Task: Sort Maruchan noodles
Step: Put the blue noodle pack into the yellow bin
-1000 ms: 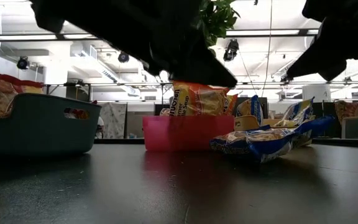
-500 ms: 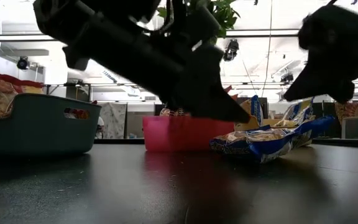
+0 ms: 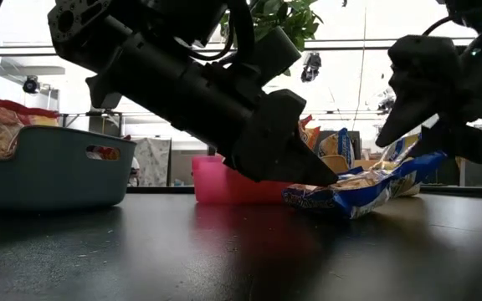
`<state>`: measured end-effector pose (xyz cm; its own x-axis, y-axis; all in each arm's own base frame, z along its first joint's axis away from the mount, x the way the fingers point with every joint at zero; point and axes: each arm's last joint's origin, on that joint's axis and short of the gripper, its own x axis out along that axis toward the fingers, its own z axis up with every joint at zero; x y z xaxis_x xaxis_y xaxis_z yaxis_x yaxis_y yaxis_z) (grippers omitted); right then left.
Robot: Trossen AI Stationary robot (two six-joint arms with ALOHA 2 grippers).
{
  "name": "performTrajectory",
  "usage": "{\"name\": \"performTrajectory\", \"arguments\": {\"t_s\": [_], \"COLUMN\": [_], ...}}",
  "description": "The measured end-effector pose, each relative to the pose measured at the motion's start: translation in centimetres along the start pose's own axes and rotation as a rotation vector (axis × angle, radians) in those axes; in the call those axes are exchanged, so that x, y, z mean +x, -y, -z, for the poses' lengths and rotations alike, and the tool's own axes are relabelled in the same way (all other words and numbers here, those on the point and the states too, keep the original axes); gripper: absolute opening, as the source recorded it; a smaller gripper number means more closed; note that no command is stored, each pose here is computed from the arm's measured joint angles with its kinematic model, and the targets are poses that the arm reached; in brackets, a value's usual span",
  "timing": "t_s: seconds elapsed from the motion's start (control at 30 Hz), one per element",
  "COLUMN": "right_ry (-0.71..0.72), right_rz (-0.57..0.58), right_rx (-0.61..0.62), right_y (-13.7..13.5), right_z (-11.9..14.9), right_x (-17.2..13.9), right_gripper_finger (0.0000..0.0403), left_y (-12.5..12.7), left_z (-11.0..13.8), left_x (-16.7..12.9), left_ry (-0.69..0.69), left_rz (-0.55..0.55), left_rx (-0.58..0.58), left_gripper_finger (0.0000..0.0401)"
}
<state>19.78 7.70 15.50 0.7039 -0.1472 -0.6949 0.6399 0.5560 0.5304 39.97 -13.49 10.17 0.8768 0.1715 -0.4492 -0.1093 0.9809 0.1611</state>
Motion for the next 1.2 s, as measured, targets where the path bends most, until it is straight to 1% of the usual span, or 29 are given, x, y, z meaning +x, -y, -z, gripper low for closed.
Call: {"name": "performTrajectory", "arguments": {"t_s": [0.13, 0.3, 0.4, 0.57, 0.8, 0.93, 1.0, 1.07, 1.2], "right_ry": [-0.004, 0.001, 0.01, 0.034, 0.046, 0.042, 0.044, 0.044, 0.045], "right_rz": [0.001, -0.019, -0.046, -0.145, -0.159, -0.145, -0.144, -0.141, -0.142], "right_rx": [0.008, 0.01, -0.005, -0.011, -0.018, -0.022, -0.022, -0.022, -0.027], "right_y": [-0.1, -0.5, -0.7, -1.7, -1.8, -1.8, -1.8, -1.8, -1.8], "right_z": [0.4, 1.2, 1.5, 1.1, 1.3, 1.5, 1.5, 1.5, 1.5], "right_x": [1.0, 2.6, 3.5, 4.7, 6.3, 6.8, 6.8, 6.9, 6.9], "right_gripper_finger": [0.0313, 0.0336, 0.0338, 0.0332, 0.0327, 0.0326, 0.0317, 0.0296, 0.0225], "left_y": [0.0, -0.1, -0.1, -0.1, -0.2, -0.2, -0.2, -0.2, -0.2], "left_z": [0.1, 0.3, 0.4, 0.4, 0.5, 0.6, 0.6, 0.6, 0.5], "left_x": [0.0, 0.0, -0.1, -0.1, -0.1, -0.1, -0.1, -0.1, -0.1], "left_ry": [-0.006, -0.011, -0.015, -0.015, -0.017, -0.017, -0.017, -0.017, -0.014], "left_rz": [-0.002, -0.003, -0.003, -0.003, -0.003, -0.003, -0.003, -0.003, -0.002], "left_rx": [-0.004, -0.023, -0.024, -0.024, -0.022, -0.022, -0.022, -0.022, -0.023], "left_gripper_finger": [0.008, 0.008, 0.008, 0.008, 0.008, 0.008, 0.008, 0.008, 0.008]}}
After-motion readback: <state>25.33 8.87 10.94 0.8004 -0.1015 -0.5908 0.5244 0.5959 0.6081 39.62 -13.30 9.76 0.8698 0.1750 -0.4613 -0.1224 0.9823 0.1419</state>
